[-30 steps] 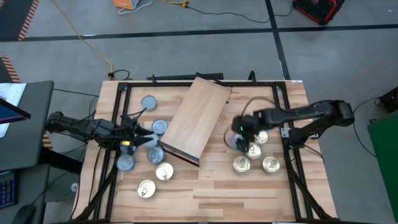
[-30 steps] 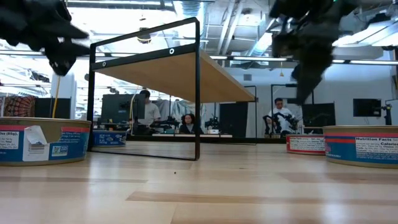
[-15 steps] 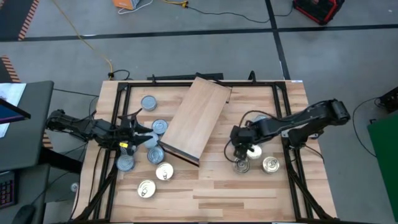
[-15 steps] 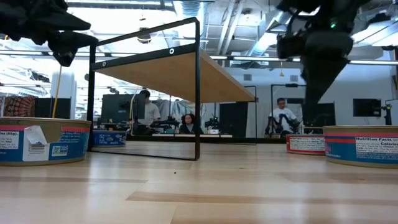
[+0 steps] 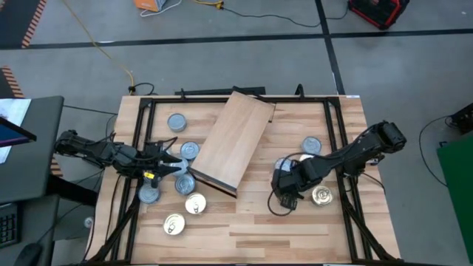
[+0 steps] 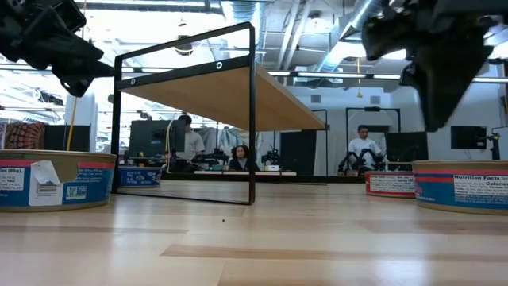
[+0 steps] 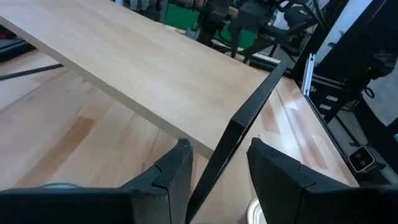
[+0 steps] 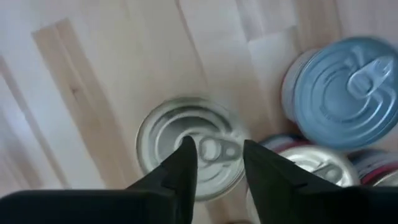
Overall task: Stack canned seafood by type on shelf
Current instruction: Put the blue pink tuna can on the shelf
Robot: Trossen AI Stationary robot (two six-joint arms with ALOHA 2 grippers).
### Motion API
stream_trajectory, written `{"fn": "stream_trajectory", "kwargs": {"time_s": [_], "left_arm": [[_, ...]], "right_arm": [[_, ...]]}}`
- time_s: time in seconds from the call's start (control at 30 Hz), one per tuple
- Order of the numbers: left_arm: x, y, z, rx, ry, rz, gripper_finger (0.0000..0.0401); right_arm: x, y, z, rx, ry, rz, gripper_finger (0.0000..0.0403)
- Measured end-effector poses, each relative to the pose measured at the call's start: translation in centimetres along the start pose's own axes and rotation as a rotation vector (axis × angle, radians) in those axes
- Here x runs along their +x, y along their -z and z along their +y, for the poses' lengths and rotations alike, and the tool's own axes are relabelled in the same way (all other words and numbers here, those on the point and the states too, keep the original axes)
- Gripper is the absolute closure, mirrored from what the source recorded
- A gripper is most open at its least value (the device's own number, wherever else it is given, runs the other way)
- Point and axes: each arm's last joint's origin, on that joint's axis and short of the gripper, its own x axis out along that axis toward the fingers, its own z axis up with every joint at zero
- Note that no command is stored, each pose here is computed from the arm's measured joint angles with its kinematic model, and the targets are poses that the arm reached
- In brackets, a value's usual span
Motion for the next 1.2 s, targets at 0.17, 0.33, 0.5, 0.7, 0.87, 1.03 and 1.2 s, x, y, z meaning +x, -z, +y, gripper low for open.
{"fn": "stream_trajectory", "kwargs": {"time_s": [0.17,0.33,0.5,0.7,0.87,1.03,1.2], "left_arm": [[0.0,0.2,0.0,0.005,0.004,0.025,0.0252],[0.0,0.6,0.1,-0.005,0.012,0.064,0.0252],[0.0,0.7,0.2,-0.020,0.005,0.081,0.0252],[0.0,0.8,0.2,-0.020,0.004,0.085,0.0252],[0.0,0.8,0.2,-0.020,-0.001,0.082,0.0252],[0.0,0.8,0.2,-0.021,-0.002,0.083,0.0252],[0.0,0.8,0.2,-0.024,-0.002,0.082,0.0252]], "right_arm": [[1.1,1.5,2.1,-0.039,0.012,0.038,0.0266],[2.7,3.0,4.1,-0.134,0.104,0.046,0.0268],[3.2,4.5,6.3,-0.264,0.289,-0.011,0.0269],[3.1,6.1,8.4,-0.330,0.351,-0.029,0.0269],[3.3,7.0,8.0,-0.224,0.409,-0.060,0.0269],[3.1,6.9,7.8,-0.146,0.438,-0.129,0.0269],[3.3,7.3,7.2,-0.063,0.443,-0.130,0.0269]]}}
